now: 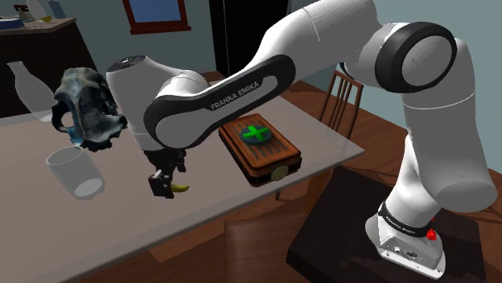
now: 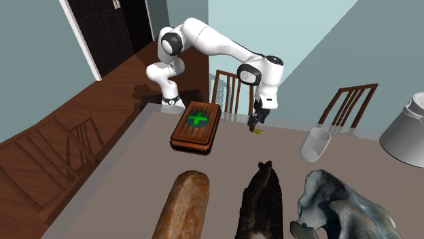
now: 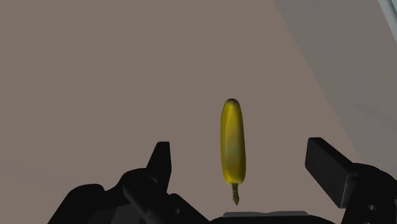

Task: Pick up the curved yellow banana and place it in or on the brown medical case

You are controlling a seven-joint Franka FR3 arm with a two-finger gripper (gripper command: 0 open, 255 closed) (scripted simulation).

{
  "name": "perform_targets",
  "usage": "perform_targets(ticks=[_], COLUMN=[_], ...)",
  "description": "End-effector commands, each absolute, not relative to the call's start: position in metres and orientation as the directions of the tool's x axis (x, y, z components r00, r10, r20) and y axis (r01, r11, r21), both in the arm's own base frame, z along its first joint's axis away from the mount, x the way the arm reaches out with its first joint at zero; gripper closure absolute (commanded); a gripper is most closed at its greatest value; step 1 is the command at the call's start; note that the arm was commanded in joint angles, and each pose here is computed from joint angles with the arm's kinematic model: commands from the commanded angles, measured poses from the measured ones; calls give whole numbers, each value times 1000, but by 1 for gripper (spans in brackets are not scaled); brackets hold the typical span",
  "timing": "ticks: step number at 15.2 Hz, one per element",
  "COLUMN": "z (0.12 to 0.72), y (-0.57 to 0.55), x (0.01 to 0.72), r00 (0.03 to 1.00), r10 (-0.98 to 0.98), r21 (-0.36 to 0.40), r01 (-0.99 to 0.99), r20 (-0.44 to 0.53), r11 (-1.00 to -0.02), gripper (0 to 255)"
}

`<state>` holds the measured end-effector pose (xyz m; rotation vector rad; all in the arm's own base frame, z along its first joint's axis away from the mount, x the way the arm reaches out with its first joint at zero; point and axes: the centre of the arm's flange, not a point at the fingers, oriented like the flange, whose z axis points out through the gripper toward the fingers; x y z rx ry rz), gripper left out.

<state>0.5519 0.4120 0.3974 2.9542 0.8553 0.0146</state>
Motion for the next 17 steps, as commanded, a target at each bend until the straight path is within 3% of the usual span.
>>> perform_targets(ticks=[1,9,10,17], z=[384,384,384,384], y=[411,411,411,411], x=[552,552,552,552], r00=[845,845,845,845], r10=[534,534,534,534], r21=[66,66,66,66], r01=[533,533,533,533], r20=[-9,-9,-9,-9], r11=[-843,-843,-843,-843], gripper=[0,0,255,255])
